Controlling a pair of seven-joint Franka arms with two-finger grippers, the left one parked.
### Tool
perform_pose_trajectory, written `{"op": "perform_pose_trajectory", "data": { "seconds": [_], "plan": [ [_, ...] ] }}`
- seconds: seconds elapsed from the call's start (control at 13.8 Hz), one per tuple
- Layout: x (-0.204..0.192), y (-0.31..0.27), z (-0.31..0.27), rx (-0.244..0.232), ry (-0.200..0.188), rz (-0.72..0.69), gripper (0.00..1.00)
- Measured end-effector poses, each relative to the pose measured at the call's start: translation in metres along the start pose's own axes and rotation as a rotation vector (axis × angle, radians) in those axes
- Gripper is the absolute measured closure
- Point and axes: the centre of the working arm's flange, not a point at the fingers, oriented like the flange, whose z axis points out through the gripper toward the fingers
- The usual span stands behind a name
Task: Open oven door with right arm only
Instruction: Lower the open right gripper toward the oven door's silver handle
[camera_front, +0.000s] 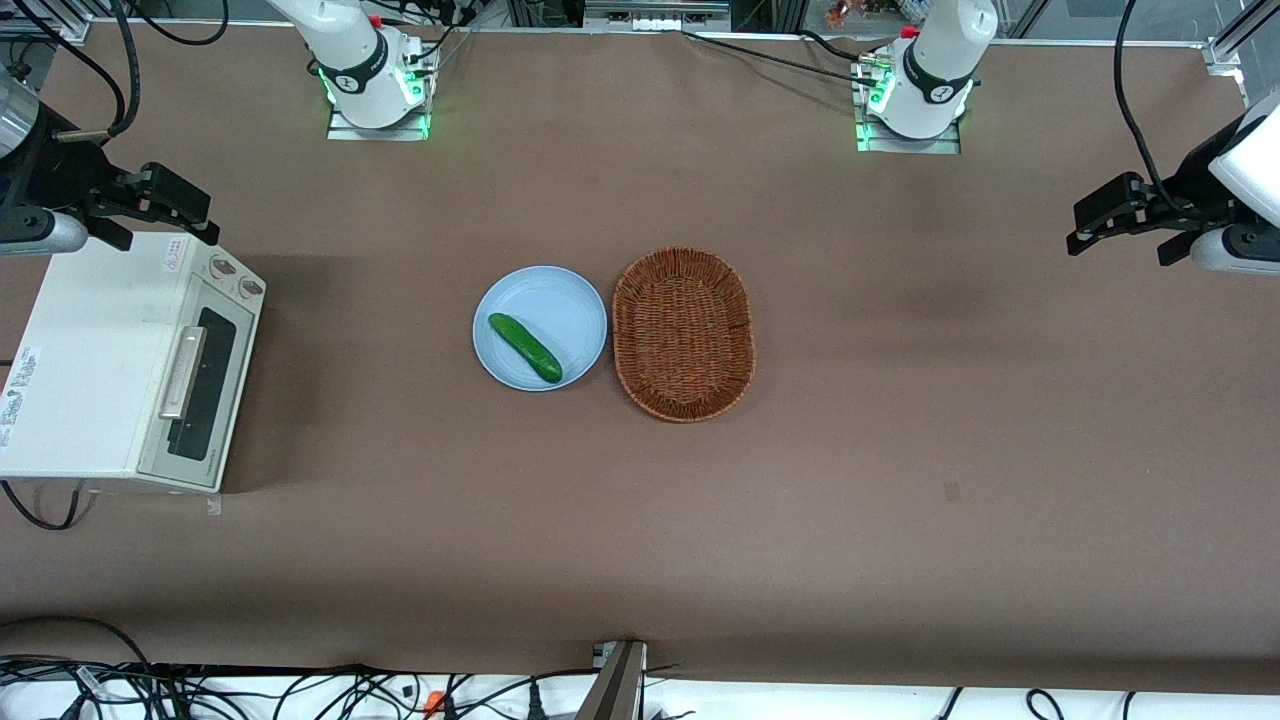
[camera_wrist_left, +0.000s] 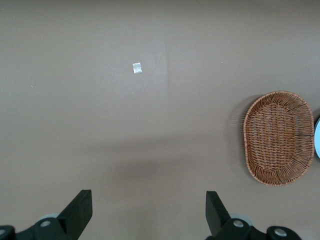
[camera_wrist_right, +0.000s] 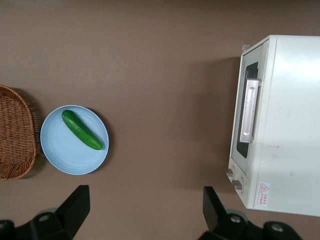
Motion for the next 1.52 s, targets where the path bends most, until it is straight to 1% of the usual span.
{"op": "perform_pose_trajectory", "data": {
  "seconds": [0.22, 0.36, 0.51, 0.94, 1.23, 1.52],
  "plan": [
    [-0.001, 0.000, 0.001, -0.006, -0.009, -0.007, 0.00],
    [-0.002, -0.006, 0.001, -0.031, -0.010, -0.035, 0.00],
    [-0.002, -0.013, 0.002, -0.046, -0.012, -0.051, 0.00],
    [-0.003, -0.012, 0.005, -0.052, -0.029, -0.059, 0.00],
    [-0.002, -0.007, 0.012, -0.086, -0.043, -0.058, 0.00],
    [0.000, -0.005, 0.020, -0.095, -0.061, -0.067, 0.00]
  ]
}}
